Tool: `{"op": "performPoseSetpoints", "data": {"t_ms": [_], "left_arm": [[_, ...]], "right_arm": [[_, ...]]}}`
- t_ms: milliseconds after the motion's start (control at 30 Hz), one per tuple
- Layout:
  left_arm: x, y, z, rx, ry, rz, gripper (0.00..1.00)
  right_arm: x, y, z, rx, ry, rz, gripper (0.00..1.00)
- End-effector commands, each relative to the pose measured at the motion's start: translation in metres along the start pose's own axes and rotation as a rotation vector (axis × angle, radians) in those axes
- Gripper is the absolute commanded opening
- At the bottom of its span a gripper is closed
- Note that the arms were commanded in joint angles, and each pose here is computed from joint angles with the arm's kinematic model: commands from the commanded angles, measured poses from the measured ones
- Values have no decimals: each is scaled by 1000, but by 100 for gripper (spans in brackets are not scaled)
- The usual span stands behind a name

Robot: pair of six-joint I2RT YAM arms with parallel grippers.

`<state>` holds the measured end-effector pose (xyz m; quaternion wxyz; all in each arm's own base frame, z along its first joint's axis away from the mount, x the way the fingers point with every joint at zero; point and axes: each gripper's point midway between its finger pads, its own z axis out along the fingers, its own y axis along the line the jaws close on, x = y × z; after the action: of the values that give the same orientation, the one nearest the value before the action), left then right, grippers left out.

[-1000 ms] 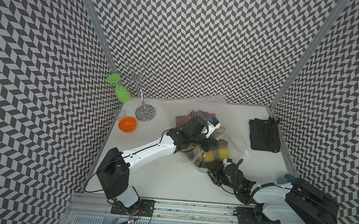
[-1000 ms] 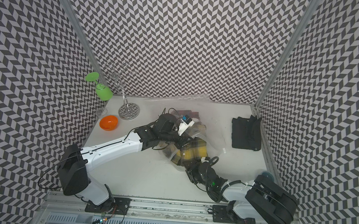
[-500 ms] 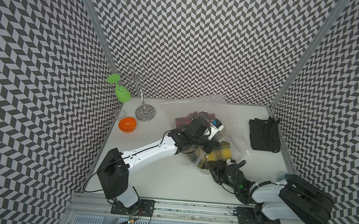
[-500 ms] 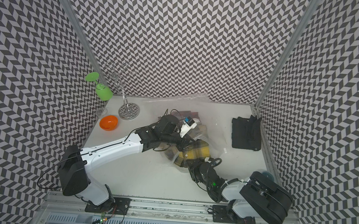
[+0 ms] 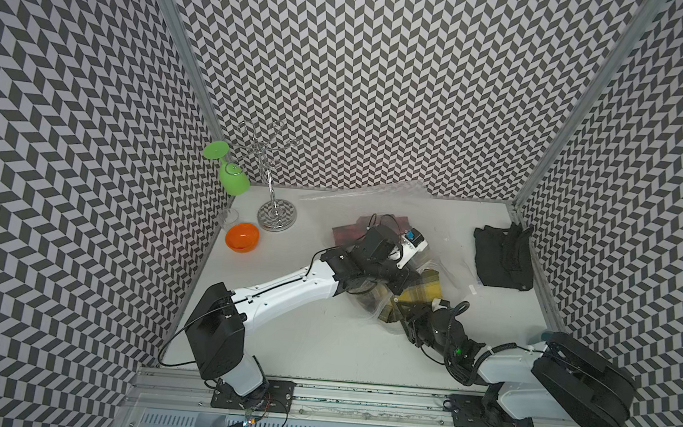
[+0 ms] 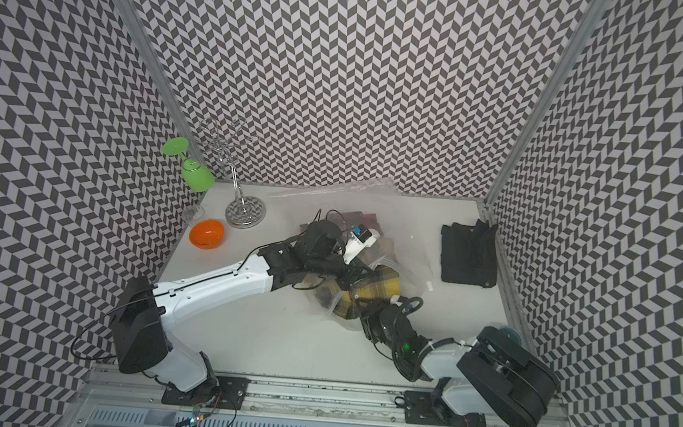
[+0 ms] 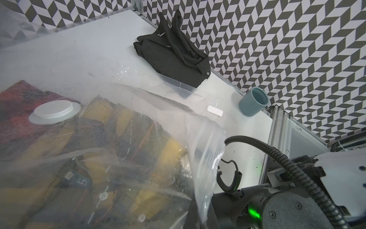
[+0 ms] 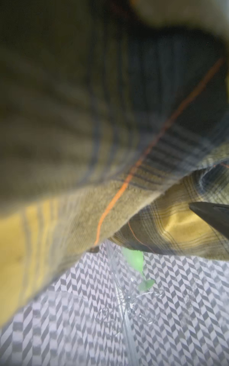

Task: Place the folded shirt into the vacuum bag
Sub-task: Place the shirt in the vacuum bag.

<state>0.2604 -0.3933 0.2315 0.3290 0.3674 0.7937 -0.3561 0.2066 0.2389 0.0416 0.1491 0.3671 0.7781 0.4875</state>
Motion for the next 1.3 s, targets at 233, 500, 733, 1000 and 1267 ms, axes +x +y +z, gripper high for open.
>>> {"op": "performPoseSetpoints", "data": {"t_ms": [233, 500, 733, 1000, 1267], "left_arm": [[-19, -32, -11, 76, -37, 47, 0], [-21, -39, -9, 86, -40, 56, 0], [-19, -37, -8, 83, -36, 59, 0], [-21, -40, -7, 90, -32, 58, 0], [-20, -44, -4, 100, -29, 60, 0]], "right_arm": [[-21, 29, 0, -102, -96, 7, 57], [-26, 26, 12, -54, -94, -1, 59], [-4, -18, 14, 80, 13, 60, 63], [-7, -9, 20, 69, -17, 95, 72], [-57, 5, 15, -29, -278, 104, 76]]}}
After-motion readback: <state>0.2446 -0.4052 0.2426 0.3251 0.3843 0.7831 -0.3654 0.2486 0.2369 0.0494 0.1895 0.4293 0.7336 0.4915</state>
